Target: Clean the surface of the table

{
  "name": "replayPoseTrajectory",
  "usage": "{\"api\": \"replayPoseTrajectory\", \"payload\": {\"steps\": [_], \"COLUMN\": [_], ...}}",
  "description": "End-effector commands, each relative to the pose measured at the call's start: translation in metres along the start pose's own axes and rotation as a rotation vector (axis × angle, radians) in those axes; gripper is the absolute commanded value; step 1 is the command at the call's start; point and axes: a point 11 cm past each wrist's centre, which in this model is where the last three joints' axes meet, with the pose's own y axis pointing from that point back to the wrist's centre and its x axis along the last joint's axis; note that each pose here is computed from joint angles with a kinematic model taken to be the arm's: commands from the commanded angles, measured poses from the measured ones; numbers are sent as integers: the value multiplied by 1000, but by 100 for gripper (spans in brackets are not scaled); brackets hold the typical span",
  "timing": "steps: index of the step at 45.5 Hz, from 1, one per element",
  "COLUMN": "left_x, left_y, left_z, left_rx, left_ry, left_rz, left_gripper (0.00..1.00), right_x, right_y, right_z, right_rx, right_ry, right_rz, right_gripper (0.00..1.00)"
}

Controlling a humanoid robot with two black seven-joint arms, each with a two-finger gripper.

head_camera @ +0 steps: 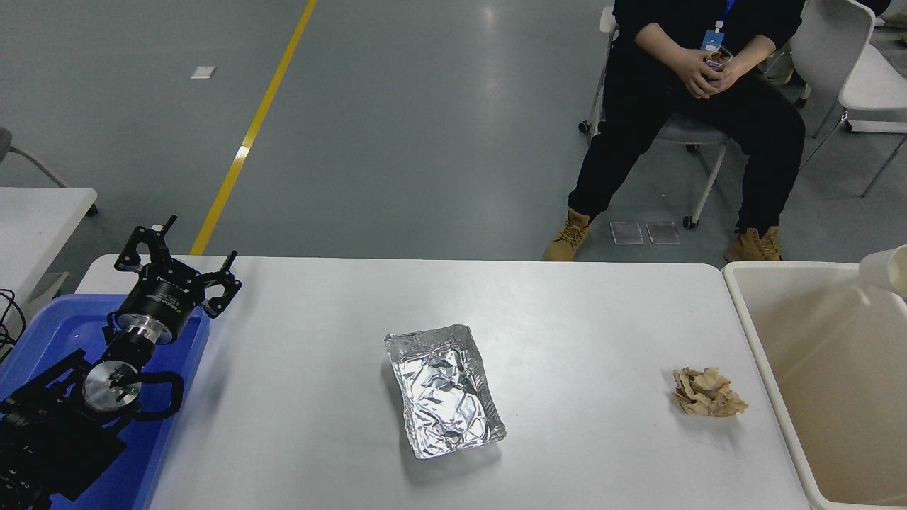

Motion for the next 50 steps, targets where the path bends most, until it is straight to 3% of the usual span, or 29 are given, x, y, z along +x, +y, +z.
{"api": "replayPoseTrajectory", "payload": {"steps": [1,13,30,50], "left_x": [0,1,0,0], "left_y": [0,1,0,0], "left_z": [0,0,0,0], "left_rx": [0,0,0,-1], "left_ry": [0,0,-1,0], "left_rz": [-1,2,0,0], "left_gripper": [100,100,100,100], "right_x": [-12,-48,-126,-127], "right_y": [0,-1,-3,-3], "right_z": [27,53,48,47], "right_rx": [-92,-149,-125,-120], "right_ry": [73,199,379,388], "right_rz": [-17,-83,-170,-166], "right_gripper": [0,0,0,0]}}
